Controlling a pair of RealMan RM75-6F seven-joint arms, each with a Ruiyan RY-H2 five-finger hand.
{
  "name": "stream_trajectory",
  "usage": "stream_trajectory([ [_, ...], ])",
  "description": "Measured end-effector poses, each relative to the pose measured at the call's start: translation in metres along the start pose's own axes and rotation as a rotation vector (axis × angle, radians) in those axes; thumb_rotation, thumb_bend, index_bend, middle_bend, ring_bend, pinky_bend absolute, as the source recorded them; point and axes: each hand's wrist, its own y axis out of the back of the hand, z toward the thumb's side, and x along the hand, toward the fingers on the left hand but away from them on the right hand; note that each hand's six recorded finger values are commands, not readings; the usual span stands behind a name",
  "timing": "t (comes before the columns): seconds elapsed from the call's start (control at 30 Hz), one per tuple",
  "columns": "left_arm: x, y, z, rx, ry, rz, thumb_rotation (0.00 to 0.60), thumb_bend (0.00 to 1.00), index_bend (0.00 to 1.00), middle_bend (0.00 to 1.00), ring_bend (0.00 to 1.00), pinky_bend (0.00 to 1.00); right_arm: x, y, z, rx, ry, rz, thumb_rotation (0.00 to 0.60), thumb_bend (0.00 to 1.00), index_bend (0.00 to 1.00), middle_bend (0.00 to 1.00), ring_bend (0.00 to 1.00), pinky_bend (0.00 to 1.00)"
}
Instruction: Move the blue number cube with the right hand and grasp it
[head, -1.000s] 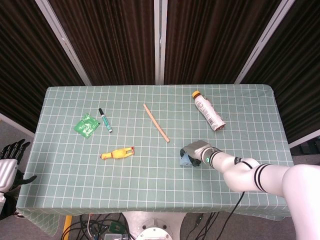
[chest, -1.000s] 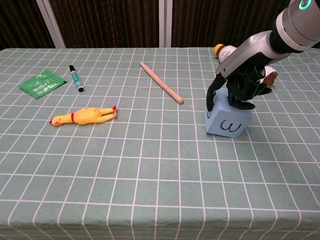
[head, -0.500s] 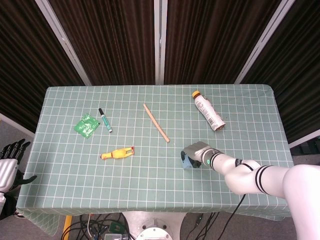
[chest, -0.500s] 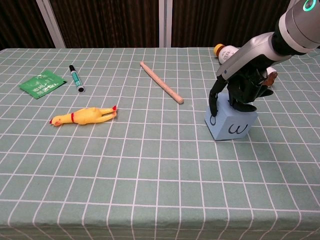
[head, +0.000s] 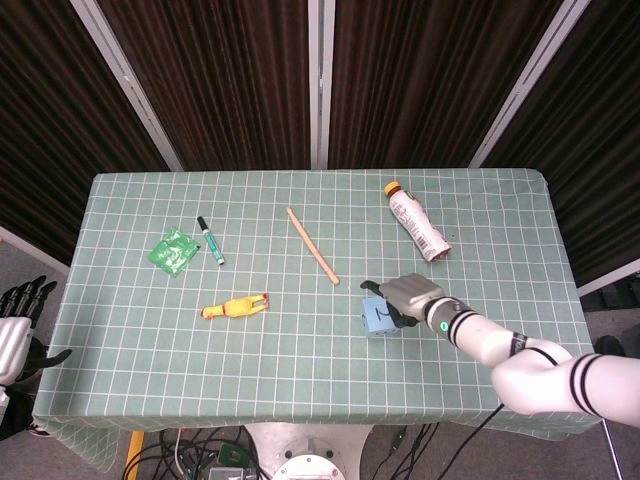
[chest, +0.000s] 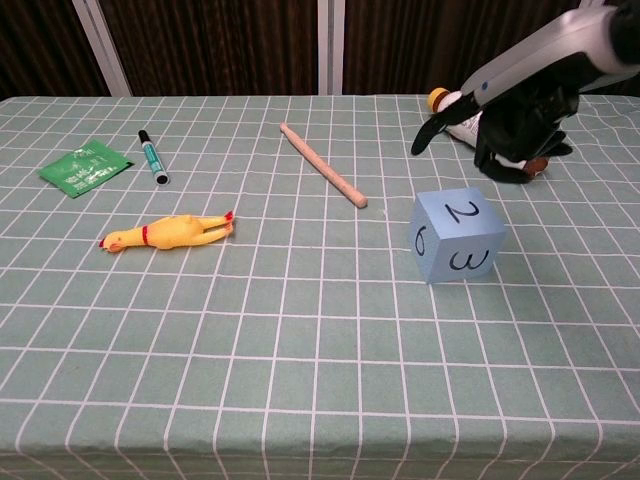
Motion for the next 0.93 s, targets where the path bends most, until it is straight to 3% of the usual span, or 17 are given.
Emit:
stream_trajectory([
  [0.17,-0.002,0.003,0.009,-0.02,-0.01,0.018,0.6,0.05,0.06,0.0,0.0,0.0,0.033,0.003,-0.043,0.031,-0.064,-0.254,0.6,1.0,0.12,0.95,0.85,0.74],
  [0.3,-0.003,0.004,0.016,-0.024,-0.018,0.031,0.6,0.05,0.06,0.0,0.0,0.0,0.072,-0.018,-0.098,0.001,-0.191,-0.461,0.6,0.98,0.15,0.92,0.81,0.73],
  [0.33,-0.003,0.003,0.017,-0.02,-0.02,0.034,0.6,0.05,0.06,0.0,0.0,0.0,0.086,-0.028,-0.115,-0.01,-0.235,-0.522,0.6,0.88,0.14,0.84,0.73,0.7],
  [0.4,-0.004,0.004,0.019,-0.013,-0.022,0.043,0.6,0.05,0.06,0.0,0.0,0.0,0.107,-0.047,-0.141,-0.009,-0.3,-0.61,0.6,0.59,0.07,0.59,0.48,0.55],
  [0.47,-0.004,0.006,0.021,-0.012,-0.024,0.058,0.6,0.05,0.06,0.0,0.0,0.0,0.13,-0.071,-0.168,0.018,-0.376,-0.686,0.6,0.16,0.0,0.17,0.1,0.21],
  [0.5,-0.004,0.008,0.022,-0.013,-0.026,0.067,0.6,0.05,0.06,0.0,0.0,0.0,0.139,-0.083,-0.178,0.034,-0.407,-0.706,0.6,0.05,0.0,0.04,0.01,0.08],
  [0.53,-0.005,0.009,0.023,-0.014,-0.028,0.076,0.6,0.05,0.06,0.0,0.0,0.0,0.148,-0.097,-0.19,0.057,-0.441,-0.726,0.6,0.01,0.0,0.0,0.0,0.02],
  [0.67,-0.007,0.008,0.03,-0.025,-0.039,0.107,0.594,0.01,0.05,0.0,0.0,0.0,0.16,-0.127,-0.21,0.095,-0.46,-0.796,0.6,0.0,0.0,0.0,0.0,0.0],
  [0.8,-0.009,0.005,0.033,-0.031,-0.053,0.106,0.513,0.0,0.04,0.0,0.0,0.0,0.167,-0.162,-0.218,0.015,-0.445,-0.822,0.6,0.0,0.0,0.0,0.0,0.0],
  [0.93,-0.01,0.006,0.032,0.008,-0.051,0.121,0.542,0.0,0.04,0.0,0.0,0.0,0.168,-0.174,-0.217,-0.048,-0.415,-0.848,0.6,0.0,0.0,0.0,0.0,0.0],
])
